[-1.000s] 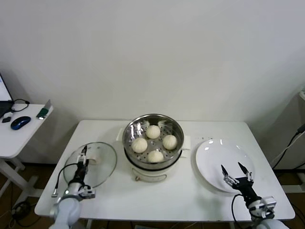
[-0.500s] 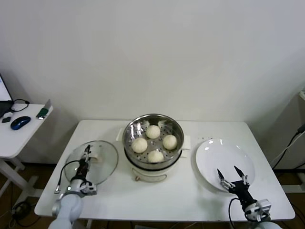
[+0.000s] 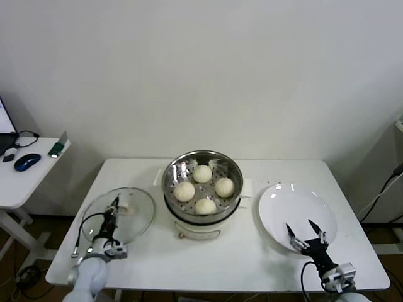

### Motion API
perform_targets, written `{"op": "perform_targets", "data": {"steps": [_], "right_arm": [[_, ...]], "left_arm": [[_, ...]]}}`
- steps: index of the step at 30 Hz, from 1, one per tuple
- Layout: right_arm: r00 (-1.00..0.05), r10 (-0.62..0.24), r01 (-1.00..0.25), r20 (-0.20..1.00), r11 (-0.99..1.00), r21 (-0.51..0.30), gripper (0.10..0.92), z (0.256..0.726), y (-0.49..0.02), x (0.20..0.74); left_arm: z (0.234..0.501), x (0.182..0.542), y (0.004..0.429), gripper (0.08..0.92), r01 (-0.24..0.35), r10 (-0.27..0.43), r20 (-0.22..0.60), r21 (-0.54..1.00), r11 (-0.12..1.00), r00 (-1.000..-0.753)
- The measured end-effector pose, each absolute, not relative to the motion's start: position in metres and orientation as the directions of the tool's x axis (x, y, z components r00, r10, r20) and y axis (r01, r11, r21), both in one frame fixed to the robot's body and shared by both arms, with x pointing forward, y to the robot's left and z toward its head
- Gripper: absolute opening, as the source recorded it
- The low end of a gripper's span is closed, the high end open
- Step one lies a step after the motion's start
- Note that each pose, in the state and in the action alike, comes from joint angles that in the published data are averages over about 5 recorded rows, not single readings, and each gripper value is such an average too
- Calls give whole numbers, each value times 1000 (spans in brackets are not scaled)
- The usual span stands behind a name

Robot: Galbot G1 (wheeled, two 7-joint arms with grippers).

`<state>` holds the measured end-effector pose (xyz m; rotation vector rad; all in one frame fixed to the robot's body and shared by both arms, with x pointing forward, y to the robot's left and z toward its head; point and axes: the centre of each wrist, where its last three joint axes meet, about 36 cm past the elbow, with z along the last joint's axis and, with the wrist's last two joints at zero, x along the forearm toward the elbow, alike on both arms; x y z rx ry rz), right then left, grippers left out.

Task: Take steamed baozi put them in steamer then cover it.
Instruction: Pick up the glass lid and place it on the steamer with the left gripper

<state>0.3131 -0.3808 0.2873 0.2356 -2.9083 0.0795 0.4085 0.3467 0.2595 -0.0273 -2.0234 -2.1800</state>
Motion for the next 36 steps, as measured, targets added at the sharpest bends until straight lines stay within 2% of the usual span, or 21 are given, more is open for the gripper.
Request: {"op": "perform_targets", "data": {"steps": [9,22,28,36], "right_arm": [[-963,-153,-169,222,984,-55,823,289,-387,321],[-963,-164,-187,214,978,-92,823,291,-390,343],[-963,-171,-196,209,975,-107,823,292,-390,355],[-964,-184,-211,194,969,-127,823,296,-387,372]], "left_arm": [[302,390,349,149,47,-179,34,996,-70,-983],[394,357,319,149,-104,-259,-128,989,-107,-957],[433,355,293,149,-150,-242,-172,983,-107,-955],[456,367,233,149,-153,-171,-159,987,-50,-972]]}}
